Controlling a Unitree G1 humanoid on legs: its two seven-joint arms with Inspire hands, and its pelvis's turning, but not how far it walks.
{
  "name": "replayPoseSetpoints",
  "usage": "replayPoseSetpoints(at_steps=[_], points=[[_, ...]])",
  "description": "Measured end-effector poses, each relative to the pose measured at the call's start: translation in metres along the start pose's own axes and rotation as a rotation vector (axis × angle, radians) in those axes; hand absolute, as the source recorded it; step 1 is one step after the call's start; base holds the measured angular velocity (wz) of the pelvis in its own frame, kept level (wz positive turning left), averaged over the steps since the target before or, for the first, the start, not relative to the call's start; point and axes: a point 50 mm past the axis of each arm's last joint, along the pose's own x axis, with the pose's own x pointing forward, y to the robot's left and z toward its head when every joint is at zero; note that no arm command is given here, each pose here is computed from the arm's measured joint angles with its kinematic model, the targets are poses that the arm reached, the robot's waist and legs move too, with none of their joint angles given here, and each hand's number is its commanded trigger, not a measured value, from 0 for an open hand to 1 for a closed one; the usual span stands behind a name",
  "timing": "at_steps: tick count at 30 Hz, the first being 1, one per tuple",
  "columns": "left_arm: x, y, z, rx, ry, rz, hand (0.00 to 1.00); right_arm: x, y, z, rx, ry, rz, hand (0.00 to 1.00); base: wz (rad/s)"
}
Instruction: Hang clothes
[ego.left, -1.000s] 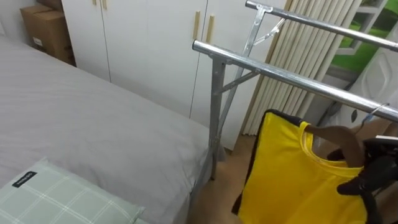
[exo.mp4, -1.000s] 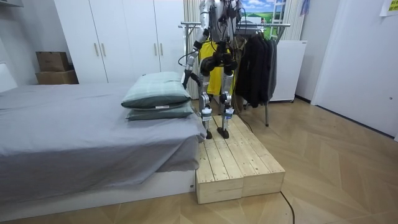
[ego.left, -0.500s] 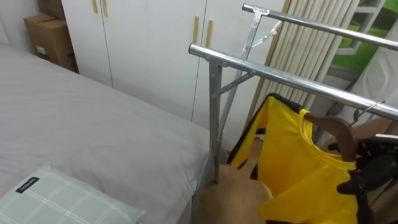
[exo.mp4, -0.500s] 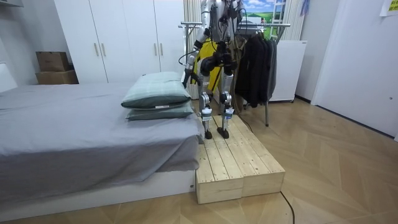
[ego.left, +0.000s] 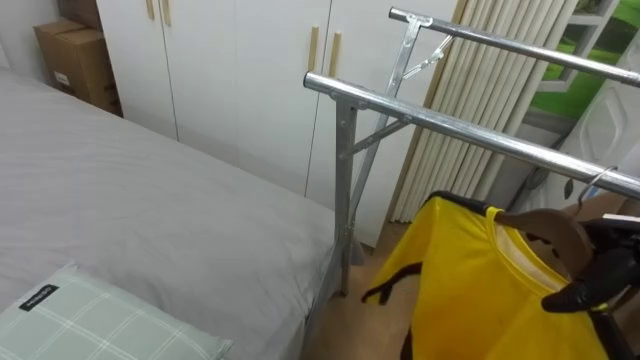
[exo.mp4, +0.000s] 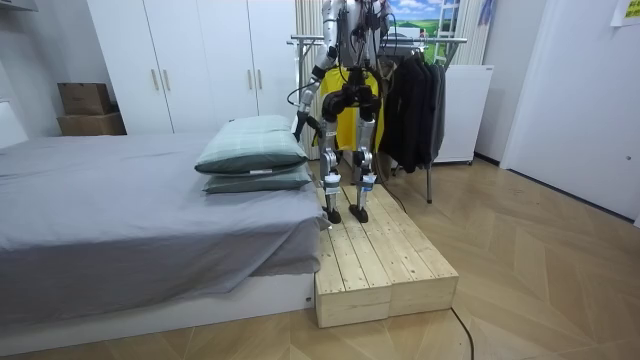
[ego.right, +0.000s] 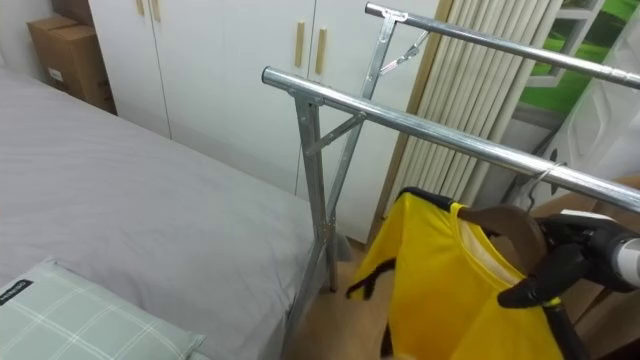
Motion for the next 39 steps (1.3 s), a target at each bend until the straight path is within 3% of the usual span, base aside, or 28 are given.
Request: replayPoseSetpoints(at_steps=[12, 23, 35, 39], points=[[0.000, -0.004, 0.003, 0.008, -0.004, 0.004, 0.00, -0.007, 0.002, 0.019, -0.134, -0.100, -0.089, 0.00, 0.00], [0.001, -0.010, 0.006, 0.005, -0.009, 0.017, 0.00, -0.016, 0.012, 0.042, -0.400, -0.139, -0.228, 0.00, -0.10], [0.001, -0.024, 0.006, -0.028, 0.006, 0.006, 0.00, -0.044, 0.037, 0.025, -0.382, -0.276, -0.465, 0.00, -0.10], [0.001, -0.026, 0.007, -0.030, 0.007, -0.001, 0.00, -0.040, 0.048, 0.010, -0.318, -0.269, -0.477, 0.00, -0.05]])
